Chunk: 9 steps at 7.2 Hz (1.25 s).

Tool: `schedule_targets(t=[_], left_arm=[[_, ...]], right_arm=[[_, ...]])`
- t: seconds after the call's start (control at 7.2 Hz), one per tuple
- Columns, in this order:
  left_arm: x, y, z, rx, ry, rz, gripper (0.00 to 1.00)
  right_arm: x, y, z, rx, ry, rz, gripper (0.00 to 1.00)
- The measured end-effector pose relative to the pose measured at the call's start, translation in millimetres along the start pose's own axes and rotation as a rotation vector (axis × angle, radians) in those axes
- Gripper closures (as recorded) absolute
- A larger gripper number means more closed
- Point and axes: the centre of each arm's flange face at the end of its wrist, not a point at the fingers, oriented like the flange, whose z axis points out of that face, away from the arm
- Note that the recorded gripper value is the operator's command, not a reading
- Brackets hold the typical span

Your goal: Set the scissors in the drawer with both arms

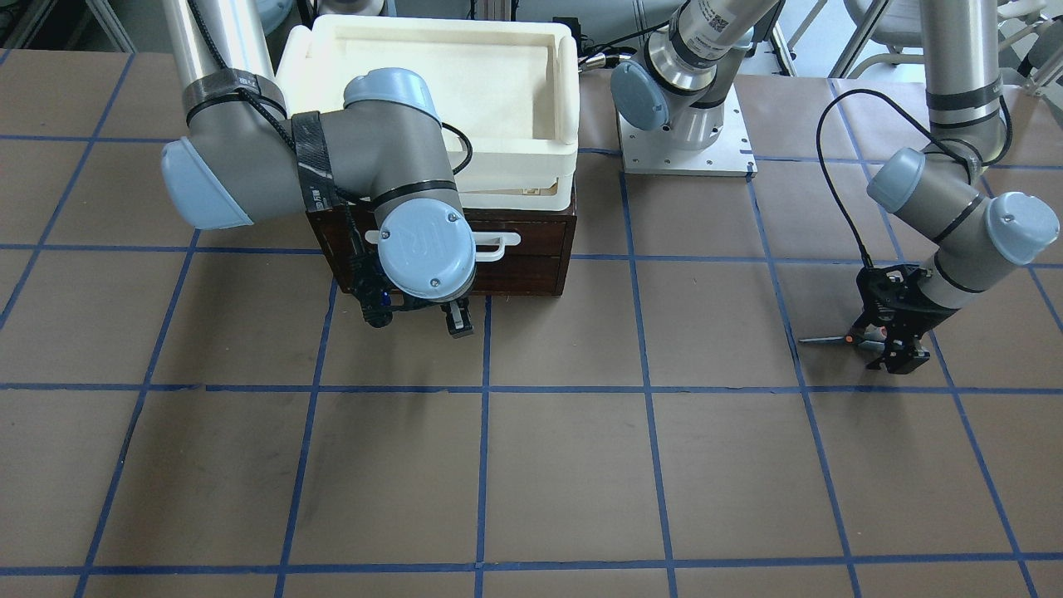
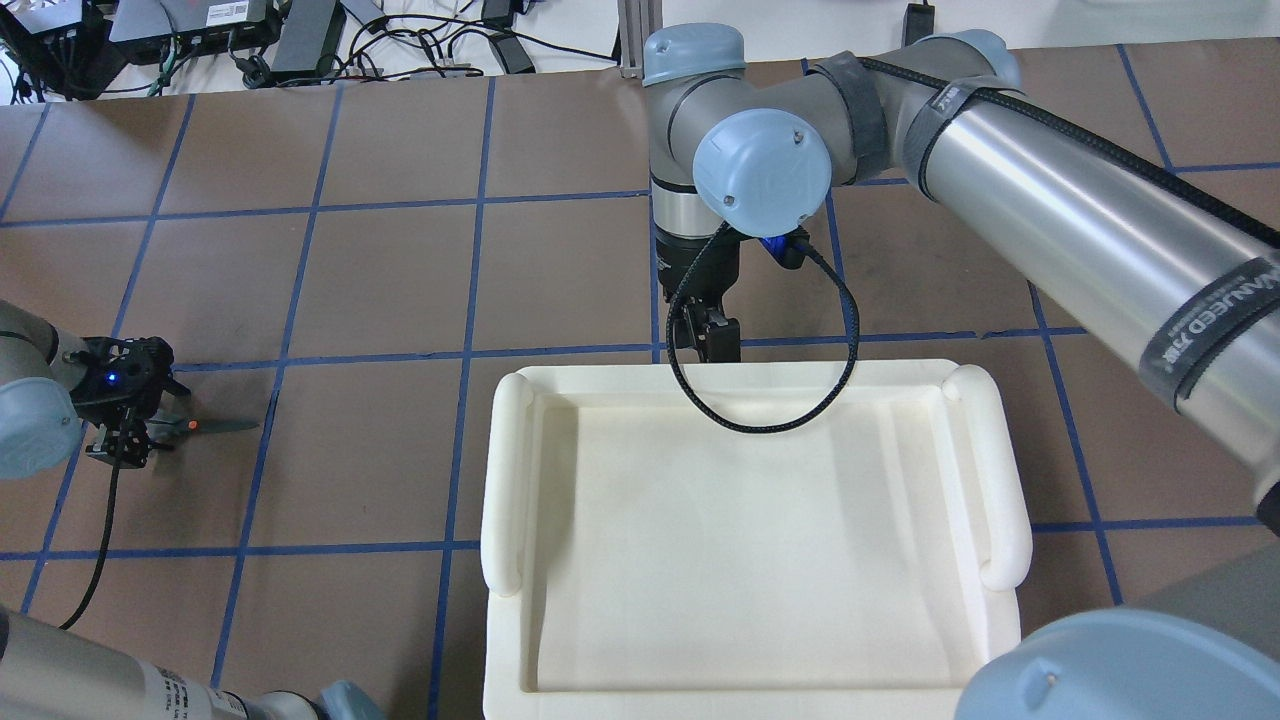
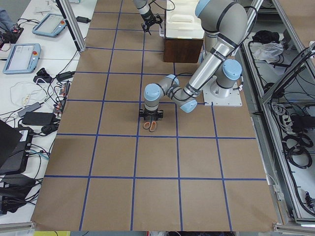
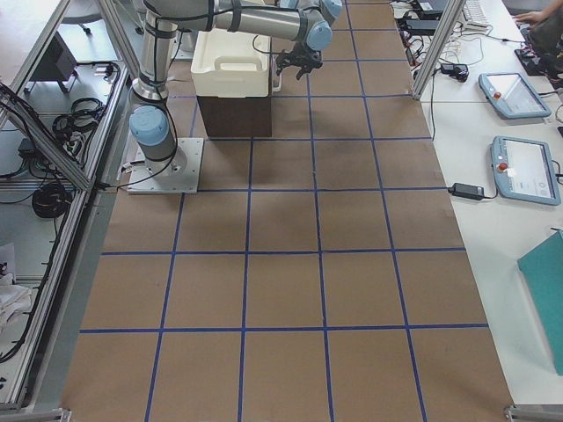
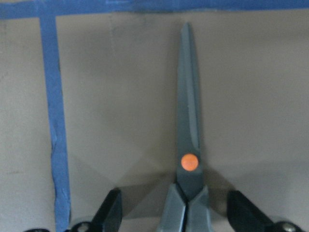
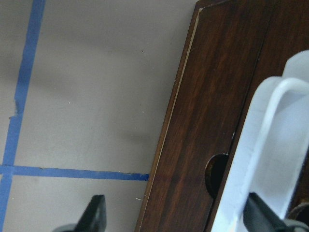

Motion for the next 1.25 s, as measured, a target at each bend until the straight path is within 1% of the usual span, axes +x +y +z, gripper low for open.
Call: schedule_targets(t=[0.14, 0.42, 0.69, 0.83, 0.97, 1.25], left_arm=[[0.0, -1.3, 0.7, 0.006, 0.001, -0.002, 0.22], [0.2, -2.7, 1.6, 0.014, 0.005, -0.005, 0.33], [-0.1, -2.8, 1.4, 0.014, 0.004, -0.004, 0.41], [-0.3, -2.8, 0.9, 0.013, 0.004, -0.004, 0.55], [-0.5, -3.0, 0.1, 0.012, 0.003, -0.003, 0.59], [-0.6, -3.0, -0.9, 0.011, 0.001, 0.0, 0.59]], right_arm=[[-1.9, -0.2, 2.5, 0.0, 0.004, 0.0, 0.0], [-5.4, -0.9, 7.6, 0.001, 0.016, -0.001, 0.0], [-8.4, -1.3, 11.8, 0.002, 0.024, -0.001, 0.0], [-9.0, -1.2, 12.3, 0.002, 0.022, -0.004, 0.0], [-9.7, -1.3, 11.3, 0.004, 0.016, -0.01, 0.0], [-11.8, -1.6, 9.6, 0.007, -0.001, -0.018, 0.0]])
